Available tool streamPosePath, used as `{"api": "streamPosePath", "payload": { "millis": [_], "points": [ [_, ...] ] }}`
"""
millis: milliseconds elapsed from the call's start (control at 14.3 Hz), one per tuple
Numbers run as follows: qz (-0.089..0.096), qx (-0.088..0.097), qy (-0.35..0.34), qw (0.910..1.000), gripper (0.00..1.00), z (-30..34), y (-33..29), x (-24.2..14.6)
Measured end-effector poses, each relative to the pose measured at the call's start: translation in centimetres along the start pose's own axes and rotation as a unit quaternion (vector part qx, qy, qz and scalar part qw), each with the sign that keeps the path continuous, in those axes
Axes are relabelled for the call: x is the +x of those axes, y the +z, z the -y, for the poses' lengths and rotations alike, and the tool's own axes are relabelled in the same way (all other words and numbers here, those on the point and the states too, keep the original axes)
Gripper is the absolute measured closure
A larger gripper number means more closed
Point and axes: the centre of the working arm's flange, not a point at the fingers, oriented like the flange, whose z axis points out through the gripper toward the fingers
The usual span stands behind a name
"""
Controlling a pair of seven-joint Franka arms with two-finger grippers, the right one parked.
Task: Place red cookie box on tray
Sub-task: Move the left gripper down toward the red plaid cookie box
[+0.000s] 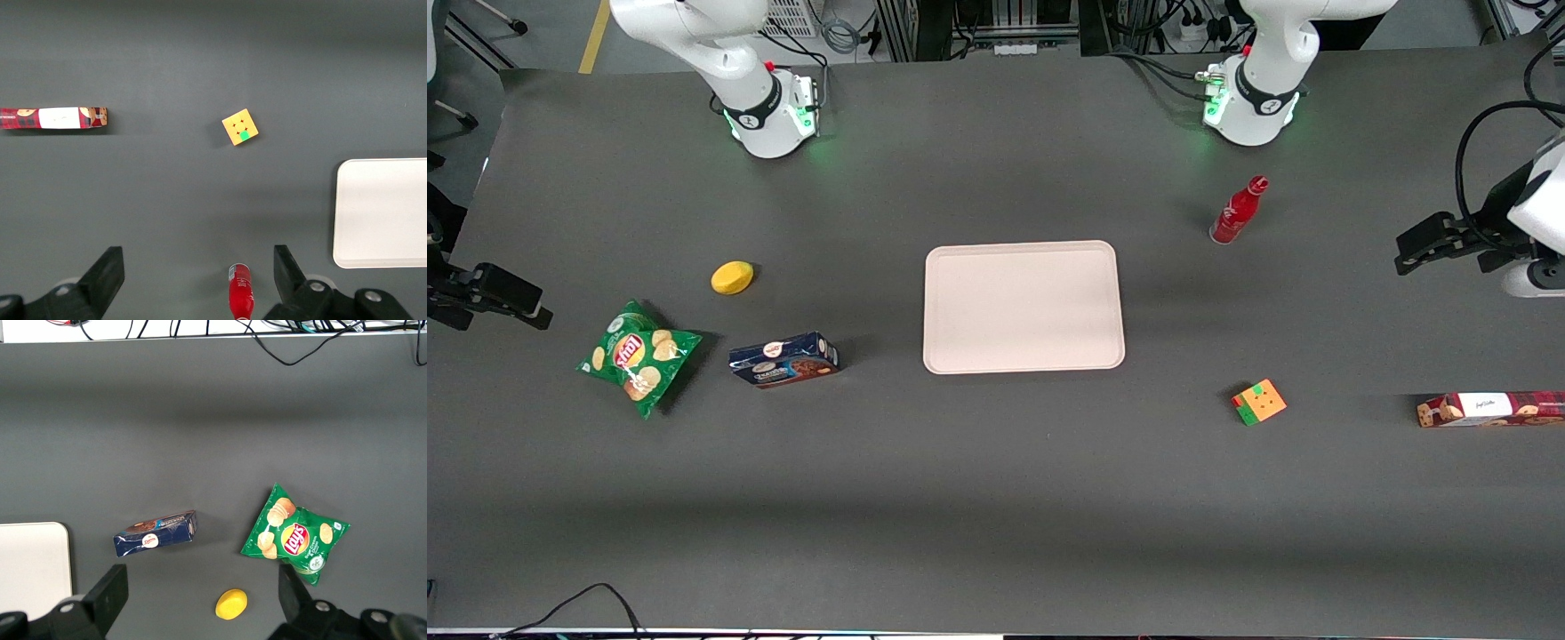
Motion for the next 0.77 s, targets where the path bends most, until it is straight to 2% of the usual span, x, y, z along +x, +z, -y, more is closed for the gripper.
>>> {"api": "streamPosePath", "payload": {
  "millis": [279,558,767],
  "points": [
    [0.004,0.000,0.000,1.0000,0.00,0.02,0.16,0.01],
    [0.020,0.001,-0.001,0.9998,0.00,0.10,0.45,-0.32],
    [0.027,0.014,0.005,0.9995,0.00,0.28,0.74,-0.34]
  ]
}}
